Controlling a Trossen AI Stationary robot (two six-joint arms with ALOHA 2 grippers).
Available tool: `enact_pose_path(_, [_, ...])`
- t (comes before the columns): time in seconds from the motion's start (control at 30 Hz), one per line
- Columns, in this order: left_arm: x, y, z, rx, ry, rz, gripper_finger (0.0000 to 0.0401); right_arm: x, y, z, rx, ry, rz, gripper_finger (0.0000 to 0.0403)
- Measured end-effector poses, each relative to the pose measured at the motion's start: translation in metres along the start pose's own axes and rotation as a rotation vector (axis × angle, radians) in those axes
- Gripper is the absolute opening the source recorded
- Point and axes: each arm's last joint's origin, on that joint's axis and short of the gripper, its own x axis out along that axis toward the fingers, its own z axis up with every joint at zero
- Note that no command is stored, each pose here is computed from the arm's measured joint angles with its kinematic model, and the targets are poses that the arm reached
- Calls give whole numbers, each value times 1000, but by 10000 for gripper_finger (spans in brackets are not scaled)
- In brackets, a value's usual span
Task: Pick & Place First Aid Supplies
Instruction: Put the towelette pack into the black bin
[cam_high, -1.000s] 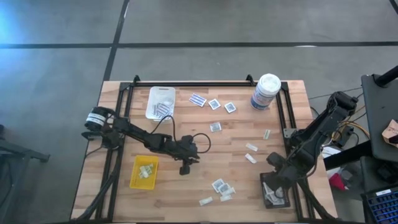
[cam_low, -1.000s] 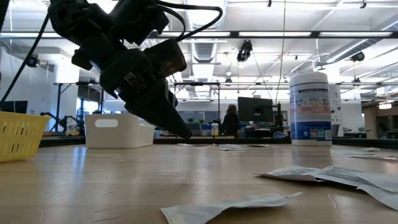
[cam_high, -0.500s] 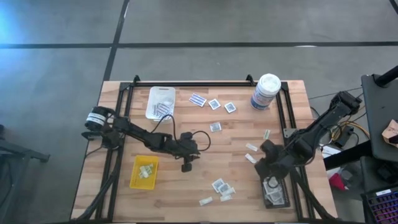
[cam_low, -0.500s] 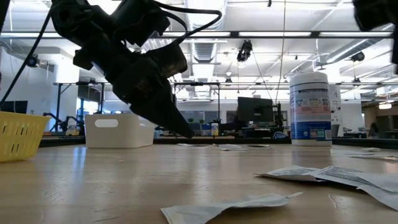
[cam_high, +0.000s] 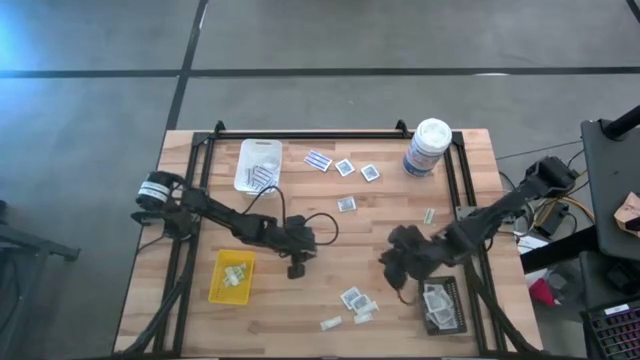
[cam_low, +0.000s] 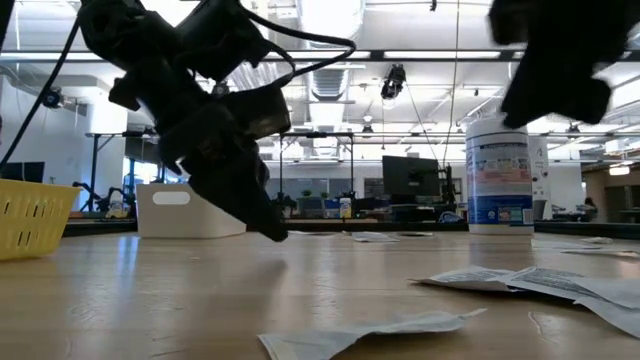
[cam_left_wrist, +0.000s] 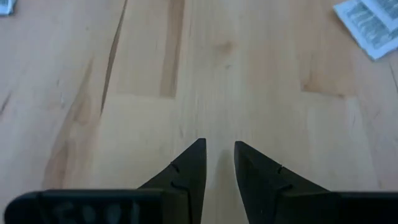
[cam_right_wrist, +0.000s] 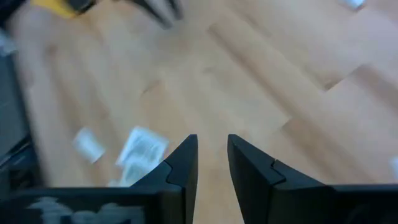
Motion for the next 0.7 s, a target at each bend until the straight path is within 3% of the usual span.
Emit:
enact_pose_path(0.23, [-26,0,5,6,26,54,96,30,-21,30,-11,4,-114,86])
enact_pose_path(0.7, [-71,-8,2,-51,0,259,96,52,-35,89,-170,-100,-128,77])
